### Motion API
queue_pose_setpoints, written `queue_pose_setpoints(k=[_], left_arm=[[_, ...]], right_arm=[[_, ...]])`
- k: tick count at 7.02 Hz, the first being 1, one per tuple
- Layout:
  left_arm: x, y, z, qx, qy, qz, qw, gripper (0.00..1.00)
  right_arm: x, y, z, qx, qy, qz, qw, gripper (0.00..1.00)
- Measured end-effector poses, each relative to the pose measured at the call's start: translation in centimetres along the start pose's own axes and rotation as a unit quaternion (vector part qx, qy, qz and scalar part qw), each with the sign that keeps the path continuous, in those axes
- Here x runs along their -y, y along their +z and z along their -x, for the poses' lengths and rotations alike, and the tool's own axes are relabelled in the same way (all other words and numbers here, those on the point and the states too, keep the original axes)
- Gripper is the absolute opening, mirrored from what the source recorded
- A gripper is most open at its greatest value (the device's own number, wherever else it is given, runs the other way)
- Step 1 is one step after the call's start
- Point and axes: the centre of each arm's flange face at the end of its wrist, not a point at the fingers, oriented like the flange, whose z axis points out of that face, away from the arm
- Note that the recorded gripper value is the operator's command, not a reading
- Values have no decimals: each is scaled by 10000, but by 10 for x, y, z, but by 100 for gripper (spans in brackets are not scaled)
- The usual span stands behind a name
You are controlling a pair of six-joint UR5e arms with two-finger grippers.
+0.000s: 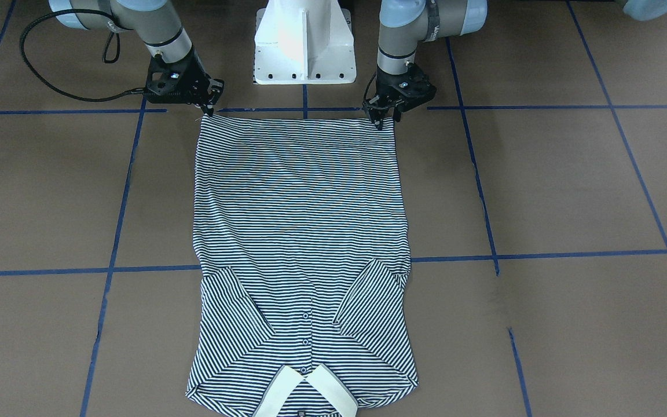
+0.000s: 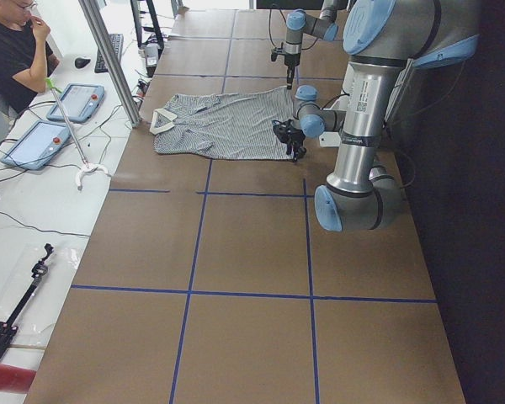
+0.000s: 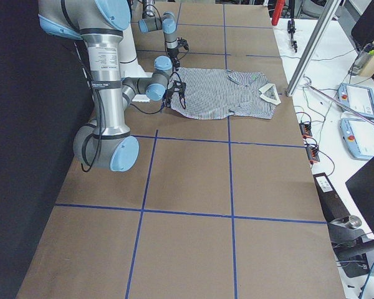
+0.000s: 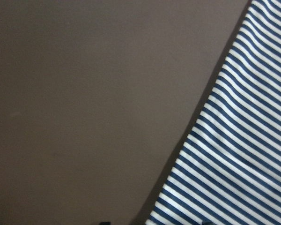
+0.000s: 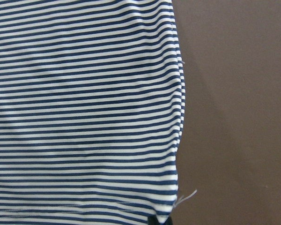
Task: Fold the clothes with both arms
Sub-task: 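Grasp the hem corners nearest the robot with both grippers, then lift the hem with both grippers and fold it toward the collar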
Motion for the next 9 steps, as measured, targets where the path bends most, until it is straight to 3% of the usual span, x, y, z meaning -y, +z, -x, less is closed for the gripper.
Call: queue_pose_setpoints(k=[2, 5, 9], left_arm=[[-1, -4, -2, -40, 36, 37, 10000, 0], [-3, -55, -3, -271, 303, 119, 9991, 0], [-63, -143, 30, -87, 809, 565, 9951, 0]], right_arm=[[0, -1, 0, 5, -1, -1, 10000, 0], [-4, -13, -2, 88, -13, 104, 9999, 0], [-40, -59, -36, 194, -62, 1186, 9927, 0]])
